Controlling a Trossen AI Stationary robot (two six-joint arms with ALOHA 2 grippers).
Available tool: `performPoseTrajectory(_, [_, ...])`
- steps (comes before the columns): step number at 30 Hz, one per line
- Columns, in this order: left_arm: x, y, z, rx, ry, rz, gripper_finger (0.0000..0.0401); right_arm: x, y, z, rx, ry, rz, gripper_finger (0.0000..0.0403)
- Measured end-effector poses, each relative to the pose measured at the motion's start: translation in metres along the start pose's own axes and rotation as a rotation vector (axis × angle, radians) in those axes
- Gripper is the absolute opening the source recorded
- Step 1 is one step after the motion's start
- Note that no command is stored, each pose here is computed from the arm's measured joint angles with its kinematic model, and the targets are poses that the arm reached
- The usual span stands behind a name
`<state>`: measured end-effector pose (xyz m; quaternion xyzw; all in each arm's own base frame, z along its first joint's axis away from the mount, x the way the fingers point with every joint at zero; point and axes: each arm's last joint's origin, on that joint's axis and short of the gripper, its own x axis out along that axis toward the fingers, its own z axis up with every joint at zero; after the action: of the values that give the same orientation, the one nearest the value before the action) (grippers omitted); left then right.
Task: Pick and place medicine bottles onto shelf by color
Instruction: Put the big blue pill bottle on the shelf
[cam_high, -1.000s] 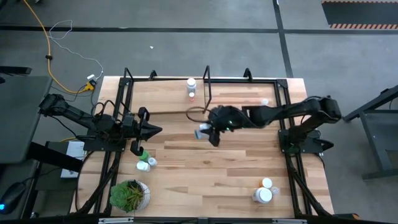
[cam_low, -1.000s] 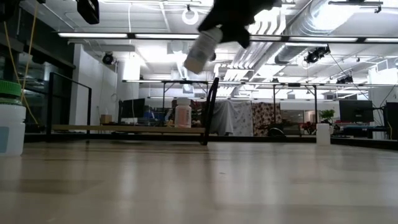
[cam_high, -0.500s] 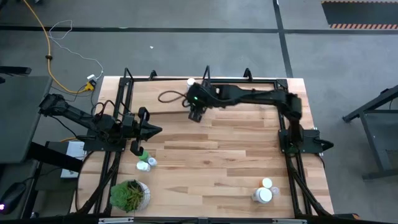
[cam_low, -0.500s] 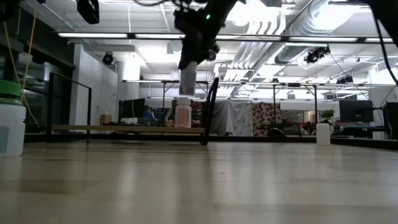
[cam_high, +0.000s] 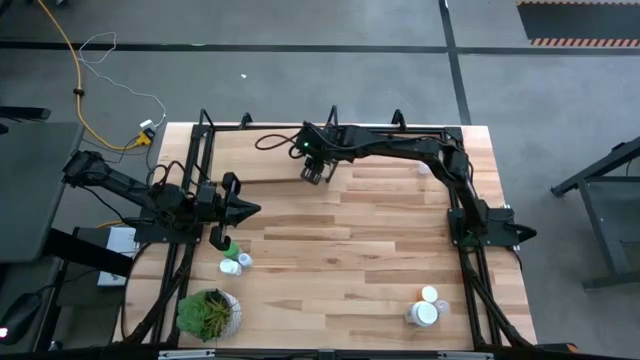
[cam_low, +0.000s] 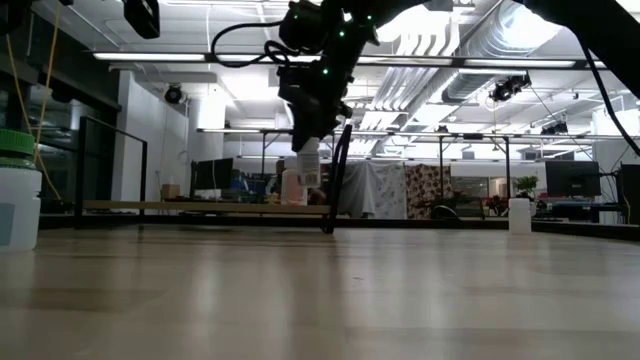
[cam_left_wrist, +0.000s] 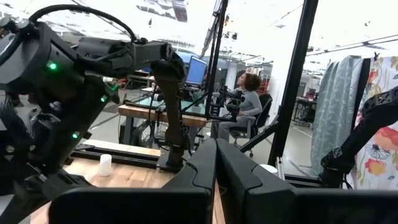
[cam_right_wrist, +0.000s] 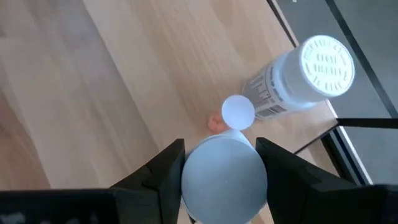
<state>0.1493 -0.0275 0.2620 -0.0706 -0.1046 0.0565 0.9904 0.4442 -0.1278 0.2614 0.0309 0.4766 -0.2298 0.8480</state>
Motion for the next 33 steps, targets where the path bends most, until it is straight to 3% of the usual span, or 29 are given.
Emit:
performPoseTrajectory(18, [0.000, 0.000, 0.000, -0.001, 0.000, -0.001, 0.0000, 0.020, -0.007, -0.012, 0.103, 0.027, 0.016, 0.0167])
performPoseTrajectory(33, [0.000, 0.000, 0.000, 0.000, 0.000, -0.001, 0.0000, 0.021, -0.008, -0.009, 0.128, -0.004, 0.019, 0.0221])
